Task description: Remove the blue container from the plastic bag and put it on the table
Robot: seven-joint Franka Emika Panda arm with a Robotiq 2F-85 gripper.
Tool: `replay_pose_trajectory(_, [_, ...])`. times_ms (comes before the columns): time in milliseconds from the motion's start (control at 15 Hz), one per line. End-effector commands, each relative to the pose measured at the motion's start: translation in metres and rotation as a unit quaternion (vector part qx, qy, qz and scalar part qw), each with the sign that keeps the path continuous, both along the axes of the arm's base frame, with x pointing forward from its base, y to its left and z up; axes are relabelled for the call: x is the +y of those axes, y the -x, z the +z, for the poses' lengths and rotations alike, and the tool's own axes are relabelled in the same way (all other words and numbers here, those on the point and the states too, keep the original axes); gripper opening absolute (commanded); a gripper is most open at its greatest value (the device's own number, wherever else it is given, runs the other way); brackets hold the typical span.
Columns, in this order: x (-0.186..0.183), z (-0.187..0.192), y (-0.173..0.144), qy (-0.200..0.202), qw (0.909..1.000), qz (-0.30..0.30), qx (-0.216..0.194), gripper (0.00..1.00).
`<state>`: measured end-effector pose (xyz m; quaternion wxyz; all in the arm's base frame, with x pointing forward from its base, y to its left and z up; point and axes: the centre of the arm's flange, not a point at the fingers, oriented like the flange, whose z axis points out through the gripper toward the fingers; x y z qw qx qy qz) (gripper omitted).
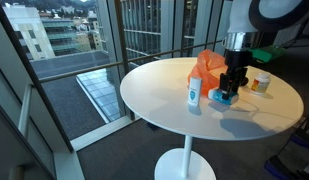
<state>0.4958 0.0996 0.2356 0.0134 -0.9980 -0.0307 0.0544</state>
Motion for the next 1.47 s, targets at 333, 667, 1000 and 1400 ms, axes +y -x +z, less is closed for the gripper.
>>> replay_pose_trajectory(333, [-0.006, -0.004, 0.001, 0.000, 1.0000, 0.007, 0.003, 0.92])
replay_pose_trajectory(667, [-0.010, 0.018, -0.002, -0.003, 1.0000, -0.002, 0.000, 1.00])
replay_pose_trajectory(1000, [-0.034, 0.047, -0.016, 0.000, 0.9988, -0.047, -0.012, 1.00])
replay_pose_trajectory(1400, [-0.072, 0.086, -0.030, -0.009, 0.9964, -0.084, -0.003, 1.00])
